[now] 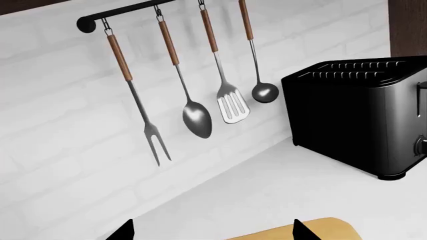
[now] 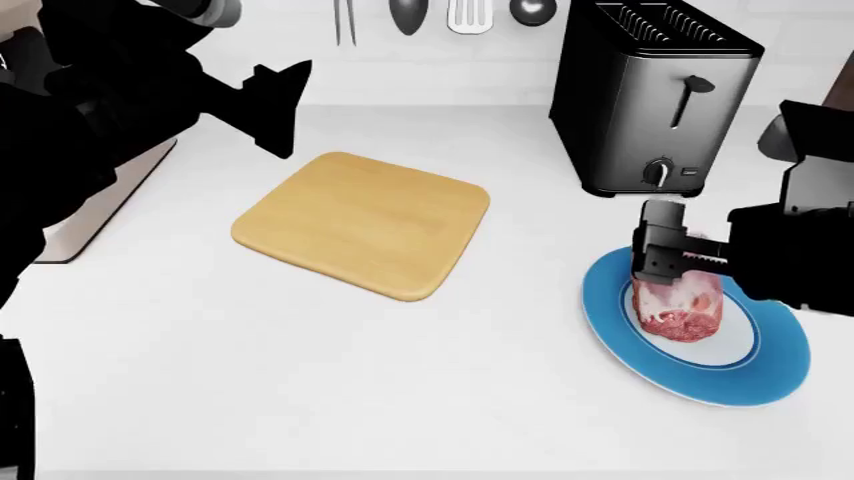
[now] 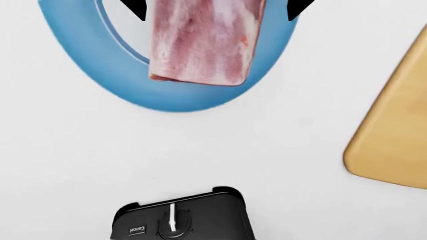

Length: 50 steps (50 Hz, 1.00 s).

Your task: Pick the pork loin from the plate and place it on the cutting board. Then pick the condiment bottle from the cabinet and place it next to the cutting board.

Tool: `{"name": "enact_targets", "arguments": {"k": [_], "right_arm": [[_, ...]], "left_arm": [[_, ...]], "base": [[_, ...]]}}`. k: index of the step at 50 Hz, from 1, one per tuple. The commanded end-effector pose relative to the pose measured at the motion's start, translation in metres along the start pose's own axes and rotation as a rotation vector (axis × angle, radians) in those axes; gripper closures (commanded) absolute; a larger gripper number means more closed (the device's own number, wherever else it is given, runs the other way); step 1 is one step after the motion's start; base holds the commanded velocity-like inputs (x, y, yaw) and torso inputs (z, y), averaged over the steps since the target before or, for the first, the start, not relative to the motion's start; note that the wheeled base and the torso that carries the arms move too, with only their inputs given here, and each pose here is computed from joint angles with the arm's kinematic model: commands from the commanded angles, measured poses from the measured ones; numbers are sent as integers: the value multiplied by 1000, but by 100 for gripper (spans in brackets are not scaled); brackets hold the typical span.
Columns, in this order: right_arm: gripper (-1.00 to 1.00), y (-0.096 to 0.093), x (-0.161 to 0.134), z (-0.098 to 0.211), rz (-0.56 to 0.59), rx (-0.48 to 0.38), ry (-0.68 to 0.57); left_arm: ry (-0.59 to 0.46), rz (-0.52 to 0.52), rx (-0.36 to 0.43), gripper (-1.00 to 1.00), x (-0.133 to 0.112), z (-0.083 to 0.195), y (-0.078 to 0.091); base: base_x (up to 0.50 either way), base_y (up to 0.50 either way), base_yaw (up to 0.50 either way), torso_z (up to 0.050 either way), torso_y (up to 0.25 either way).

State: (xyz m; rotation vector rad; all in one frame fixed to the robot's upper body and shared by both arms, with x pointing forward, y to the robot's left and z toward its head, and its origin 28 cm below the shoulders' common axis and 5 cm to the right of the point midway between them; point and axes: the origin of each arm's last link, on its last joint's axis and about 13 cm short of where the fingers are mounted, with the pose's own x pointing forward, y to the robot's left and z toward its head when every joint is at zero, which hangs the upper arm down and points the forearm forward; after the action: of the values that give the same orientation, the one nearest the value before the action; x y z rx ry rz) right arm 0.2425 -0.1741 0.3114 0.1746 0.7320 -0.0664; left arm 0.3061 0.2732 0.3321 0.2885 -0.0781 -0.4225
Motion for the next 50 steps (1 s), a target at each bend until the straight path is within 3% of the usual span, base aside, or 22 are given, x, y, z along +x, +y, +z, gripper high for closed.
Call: {"name": "enact_targets", "arguments": {"k": [1, 19, 20, 32, 41, 50], "right_arm": [[-100, 2, 12, -4, 14, 1, 28], [-100, -1, 25, -21, 19, 7, 100], [100, -1, 25, -21, 24, 1, 105], [100, -2, 12, -13, 5, -49, 34], [100, 14, -61, 43, 27, -135, -285], [100, 30, -85, 57, 70, -218, -379]], "left_arm": [[2, 1, -3, -100, 1, -2, 1], [-4, 5, -7, -100, 1, -2, 2], [-4, 6, -8, -100, 1, -2, 2], [-12, 8, -10, -100, 0, 0, 2], [-22, 11, -12, -100, 0, 2, 1], [-27, 19, -12, -100, -1, 4, 3]], "base": [[0, 0, 0, 0, 0], [0, 0, 0, 0, 0], [0, 0, 0, 0, 0], [-1, 0, 0, 0, 0], [0, 0, 0, 0, 0], [0, 0, 0, 0, 1]]}}
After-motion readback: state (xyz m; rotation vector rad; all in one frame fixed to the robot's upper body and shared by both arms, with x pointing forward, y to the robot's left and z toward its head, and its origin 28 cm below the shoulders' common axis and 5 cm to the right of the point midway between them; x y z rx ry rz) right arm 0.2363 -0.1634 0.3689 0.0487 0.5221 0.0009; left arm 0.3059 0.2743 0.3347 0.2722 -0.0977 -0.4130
